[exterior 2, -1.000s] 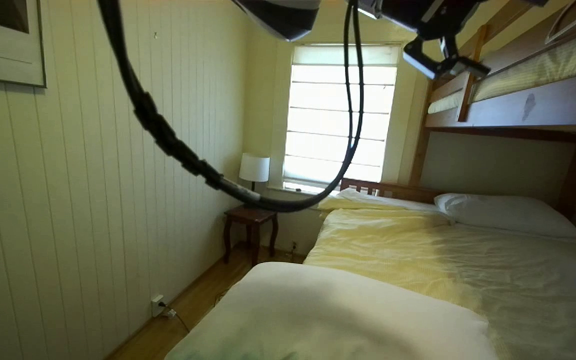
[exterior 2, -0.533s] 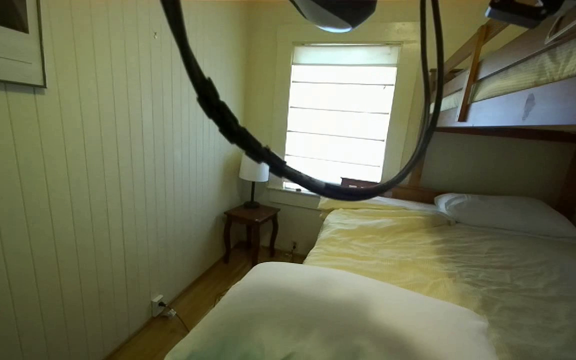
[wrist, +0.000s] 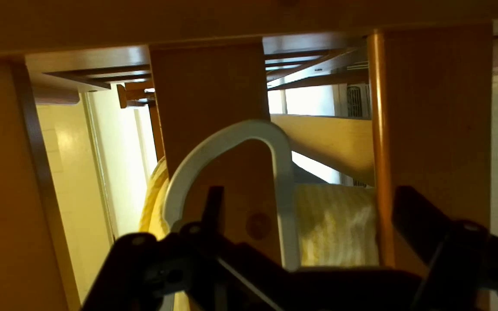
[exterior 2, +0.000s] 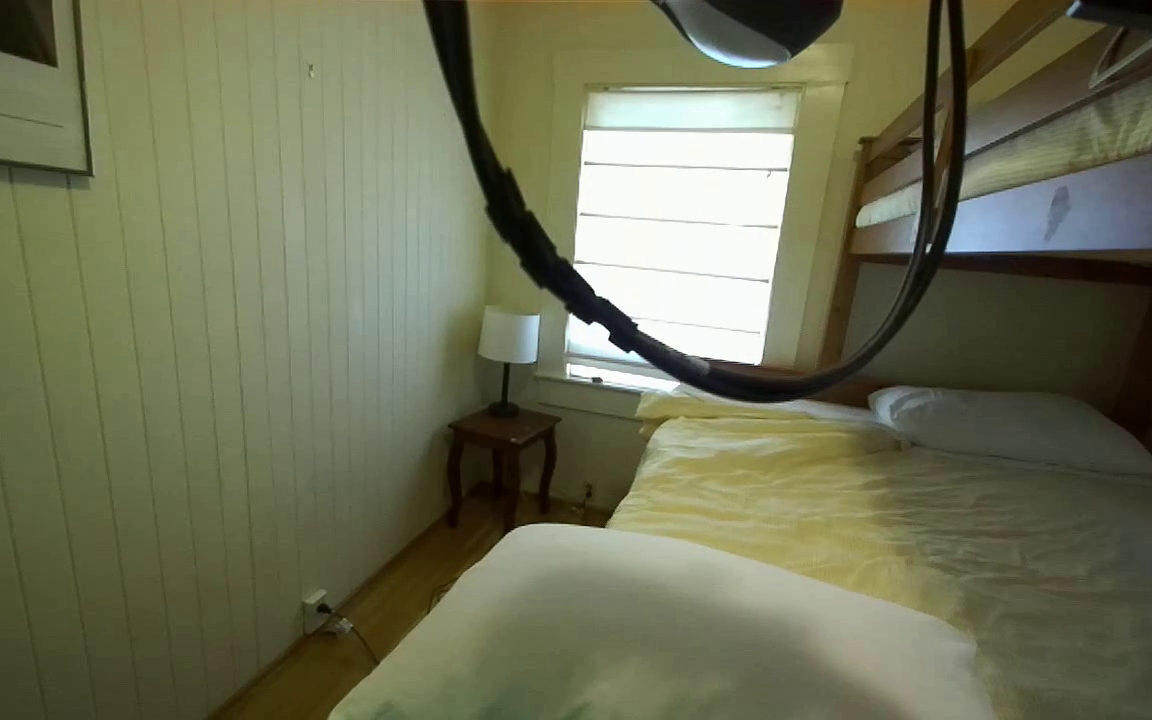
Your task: Unhook the coat hanger from the first plank and hang it on the 3rd plank of the top bunk bed
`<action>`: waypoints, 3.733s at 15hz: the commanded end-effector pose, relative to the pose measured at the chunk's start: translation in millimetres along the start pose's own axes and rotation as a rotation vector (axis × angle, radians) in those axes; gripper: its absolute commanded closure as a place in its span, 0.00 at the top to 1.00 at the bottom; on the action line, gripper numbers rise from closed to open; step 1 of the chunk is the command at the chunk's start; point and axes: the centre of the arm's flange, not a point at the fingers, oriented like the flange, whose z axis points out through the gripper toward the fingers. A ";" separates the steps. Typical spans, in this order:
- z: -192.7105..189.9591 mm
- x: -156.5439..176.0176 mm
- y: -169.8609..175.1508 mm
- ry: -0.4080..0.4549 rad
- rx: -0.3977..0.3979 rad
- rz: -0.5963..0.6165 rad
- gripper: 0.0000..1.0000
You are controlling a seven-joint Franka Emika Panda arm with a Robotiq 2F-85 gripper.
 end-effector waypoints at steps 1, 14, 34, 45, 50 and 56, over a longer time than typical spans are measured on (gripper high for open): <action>10.1 15.2 10.4 -0.009 -0.040 0.033 0.72; 5.1 37.9 15.2 -0.011 -0.059 0.039 0.03; -87.6 119.9 -10.6 0.335 -0.230 -0.113 0.03; -112.3 113.5 -73.8 0.219 -0.143 -0.195 0.03; -112.4 105.5 -107.9 0.145 -0.107 -0.269 0.03; -105.5 120.6 -111.5 0.152 -0.132 -0.257 0.13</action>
